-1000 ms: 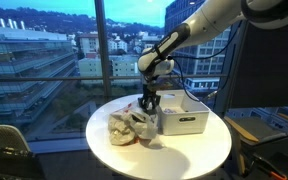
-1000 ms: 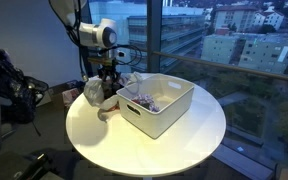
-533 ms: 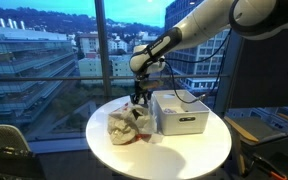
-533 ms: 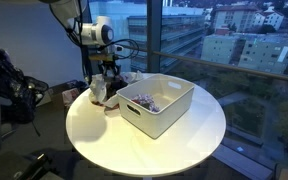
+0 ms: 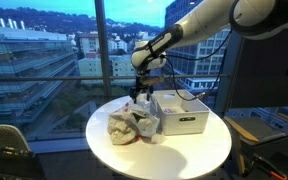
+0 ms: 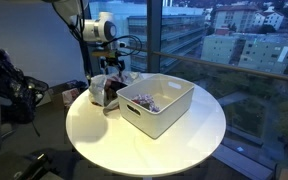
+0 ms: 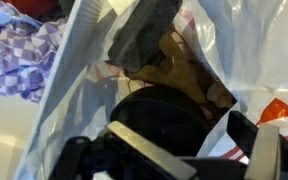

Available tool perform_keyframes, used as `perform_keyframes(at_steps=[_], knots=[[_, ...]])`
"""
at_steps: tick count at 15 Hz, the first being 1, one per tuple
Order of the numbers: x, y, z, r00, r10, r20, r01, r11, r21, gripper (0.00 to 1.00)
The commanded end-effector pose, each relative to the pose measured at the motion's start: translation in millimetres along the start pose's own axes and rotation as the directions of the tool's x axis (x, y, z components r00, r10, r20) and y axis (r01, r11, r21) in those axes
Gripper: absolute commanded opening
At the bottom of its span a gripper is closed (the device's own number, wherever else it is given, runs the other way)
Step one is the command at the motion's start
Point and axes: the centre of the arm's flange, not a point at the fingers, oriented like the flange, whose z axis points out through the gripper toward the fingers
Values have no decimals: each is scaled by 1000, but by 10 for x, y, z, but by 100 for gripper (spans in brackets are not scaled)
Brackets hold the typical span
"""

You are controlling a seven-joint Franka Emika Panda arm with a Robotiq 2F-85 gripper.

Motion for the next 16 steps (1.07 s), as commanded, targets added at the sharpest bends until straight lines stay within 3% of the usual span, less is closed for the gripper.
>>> perform_keyframes(at_steps=[1,4,8,13,16], knots=[[-101,244,-412,992,119,-36,-120,992,-40,100],[-166,757,-613,954,289,-78,-295,952,-80,100],[-404,1521,-644,867,496,-47,-498,859,-119,100],[-796,2244,-121,737,674,55,-653,730,-203,100],[-964,2433,266,685,718,126,-681,692,-240,100]])
